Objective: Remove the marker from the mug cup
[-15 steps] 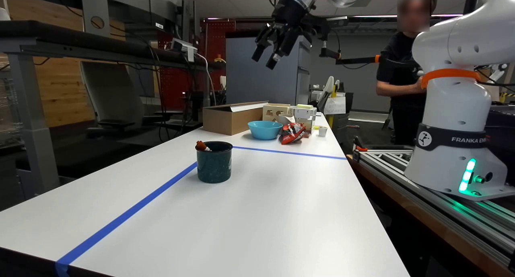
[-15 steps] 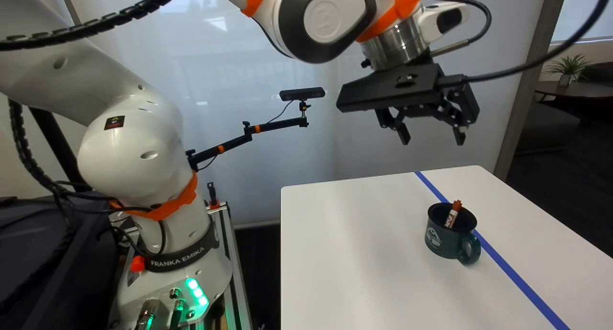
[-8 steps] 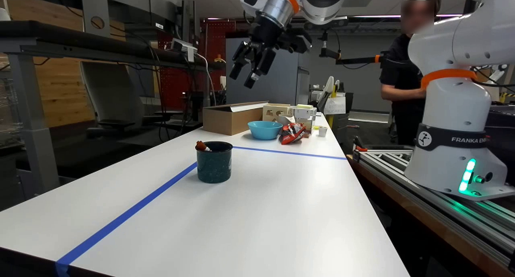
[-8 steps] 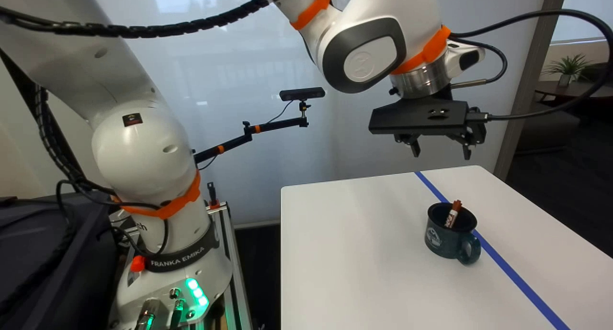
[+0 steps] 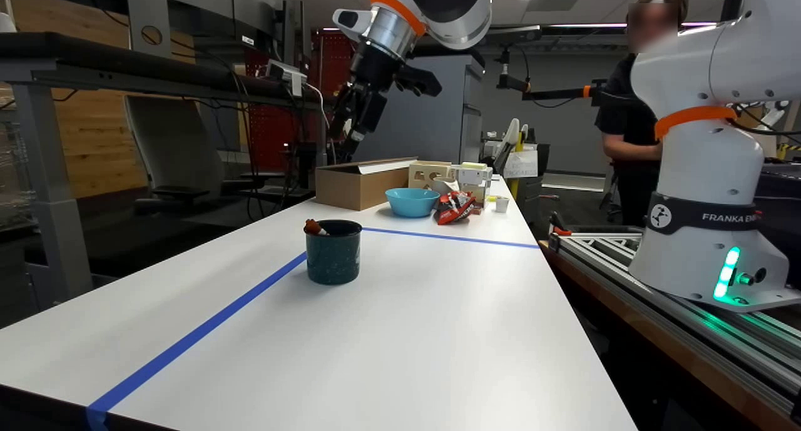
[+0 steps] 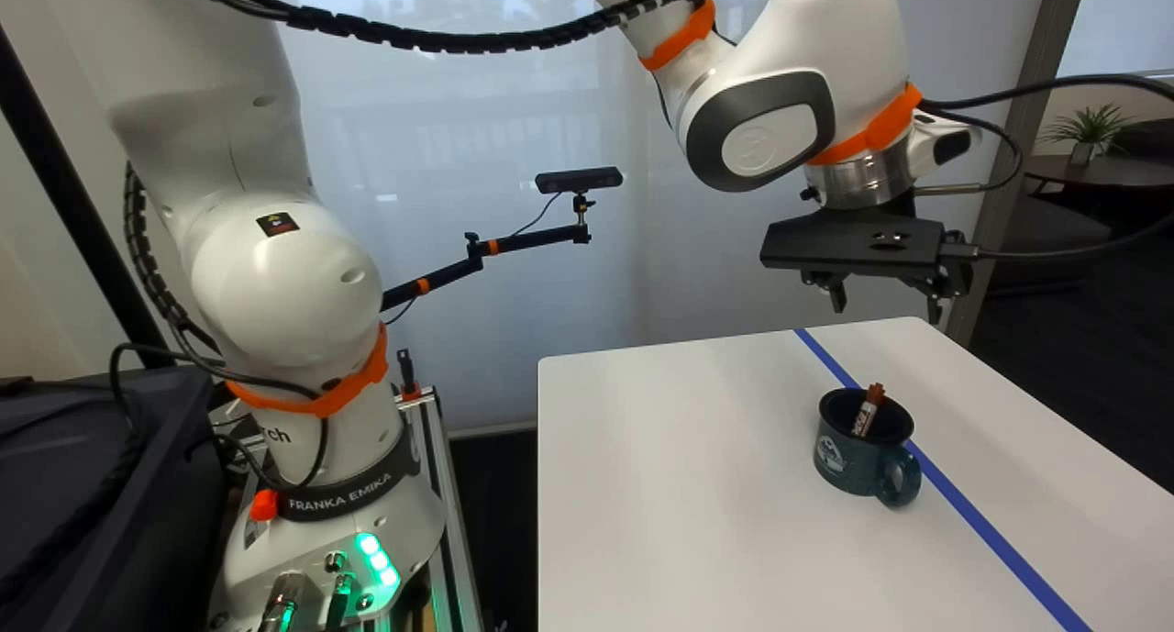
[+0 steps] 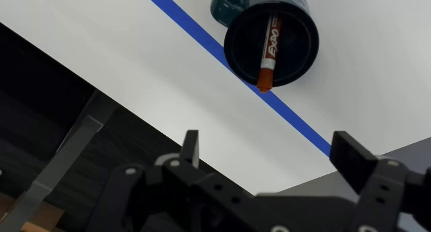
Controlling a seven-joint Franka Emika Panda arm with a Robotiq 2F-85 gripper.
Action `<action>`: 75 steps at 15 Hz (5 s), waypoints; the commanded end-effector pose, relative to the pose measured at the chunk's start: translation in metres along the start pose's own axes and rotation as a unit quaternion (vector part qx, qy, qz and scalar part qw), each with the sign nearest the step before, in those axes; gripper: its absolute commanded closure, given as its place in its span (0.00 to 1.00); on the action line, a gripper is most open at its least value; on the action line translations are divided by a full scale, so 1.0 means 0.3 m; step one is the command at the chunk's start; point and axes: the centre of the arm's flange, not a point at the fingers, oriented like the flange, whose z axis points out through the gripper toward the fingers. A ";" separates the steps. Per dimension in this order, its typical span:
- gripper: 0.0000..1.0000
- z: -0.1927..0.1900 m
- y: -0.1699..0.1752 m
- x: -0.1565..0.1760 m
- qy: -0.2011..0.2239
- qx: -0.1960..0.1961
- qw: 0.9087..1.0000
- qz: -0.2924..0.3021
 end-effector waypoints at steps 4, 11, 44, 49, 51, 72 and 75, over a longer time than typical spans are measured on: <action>0.00 0.159 0.045 0.033 -0.035 0.011 0.998 0.058; 0.00 0.256 0.014 0.068 -0.053 0.035 0.996 0.068; 0.53 0.465 0.015 0.071 -0.093 0.084 0.989 0.079; 0.47 0.457 0.013 0.069 -0.094 0.083 0.989 0.082; 0.61 0.455 0.014 0.067 -0.094 0.082 0.989 0.083; 0.95 0.051 0.008 0.298 -0.092 0.018 0.994 0.054; 0.95 0.047 -0.078 0.384 -0.090 0.028 0.995 0.025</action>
